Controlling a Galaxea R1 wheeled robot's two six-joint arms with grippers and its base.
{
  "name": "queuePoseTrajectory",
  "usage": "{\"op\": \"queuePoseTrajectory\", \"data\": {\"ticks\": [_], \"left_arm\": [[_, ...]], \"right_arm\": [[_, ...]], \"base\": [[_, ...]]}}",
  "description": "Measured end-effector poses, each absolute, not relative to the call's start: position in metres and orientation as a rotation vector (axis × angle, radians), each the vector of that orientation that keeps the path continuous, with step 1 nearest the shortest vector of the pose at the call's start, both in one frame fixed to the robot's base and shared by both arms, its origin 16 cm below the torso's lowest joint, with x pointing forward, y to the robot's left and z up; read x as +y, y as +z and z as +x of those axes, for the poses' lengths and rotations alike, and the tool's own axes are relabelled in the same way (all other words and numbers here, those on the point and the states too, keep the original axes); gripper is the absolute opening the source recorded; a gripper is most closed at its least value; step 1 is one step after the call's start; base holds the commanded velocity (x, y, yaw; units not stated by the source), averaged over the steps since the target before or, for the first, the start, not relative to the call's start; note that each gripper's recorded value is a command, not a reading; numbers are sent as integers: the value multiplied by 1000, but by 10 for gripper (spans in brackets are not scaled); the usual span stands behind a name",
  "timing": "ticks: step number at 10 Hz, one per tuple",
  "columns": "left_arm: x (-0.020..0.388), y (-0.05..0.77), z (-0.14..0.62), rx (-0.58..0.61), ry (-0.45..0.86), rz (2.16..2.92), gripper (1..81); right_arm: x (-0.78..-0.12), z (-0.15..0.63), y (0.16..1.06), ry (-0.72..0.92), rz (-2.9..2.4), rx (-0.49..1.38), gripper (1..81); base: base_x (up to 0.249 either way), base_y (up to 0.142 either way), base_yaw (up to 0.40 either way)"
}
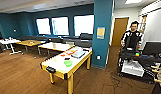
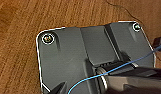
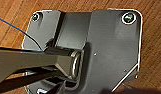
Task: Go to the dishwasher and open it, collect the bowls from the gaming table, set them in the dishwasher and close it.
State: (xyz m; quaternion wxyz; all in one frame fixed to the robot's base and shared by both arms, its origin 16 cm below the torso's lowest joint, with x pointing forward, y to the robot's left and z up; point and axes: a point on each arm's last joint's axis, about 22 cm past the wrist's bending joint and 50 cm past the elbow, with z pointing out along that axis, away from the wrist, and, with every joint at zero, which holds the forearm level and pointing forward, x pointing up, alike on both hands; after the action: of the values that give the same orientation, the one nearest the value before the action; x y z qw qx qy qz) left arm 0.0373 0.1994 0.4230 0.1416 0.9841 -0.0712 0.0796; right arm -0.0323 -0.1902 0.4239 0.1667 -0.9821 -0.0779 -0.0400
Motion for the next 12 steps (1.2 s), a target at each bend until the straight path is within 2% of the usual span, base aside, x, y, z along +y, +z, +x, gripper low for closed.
{"op": "queuePoseTrajectory", "data": {"ticks": [2,12], "left_arm": [[199,422,32,-205,217,2841,811],[199,423,34,-205,220,2841,811]], "right_arm": [[-190,-42,424,-92,-2794,-220,811],[-188,-39,424,-99,-2792,-221,811]], "base": [[108,0,0],[113,67,0]]}}
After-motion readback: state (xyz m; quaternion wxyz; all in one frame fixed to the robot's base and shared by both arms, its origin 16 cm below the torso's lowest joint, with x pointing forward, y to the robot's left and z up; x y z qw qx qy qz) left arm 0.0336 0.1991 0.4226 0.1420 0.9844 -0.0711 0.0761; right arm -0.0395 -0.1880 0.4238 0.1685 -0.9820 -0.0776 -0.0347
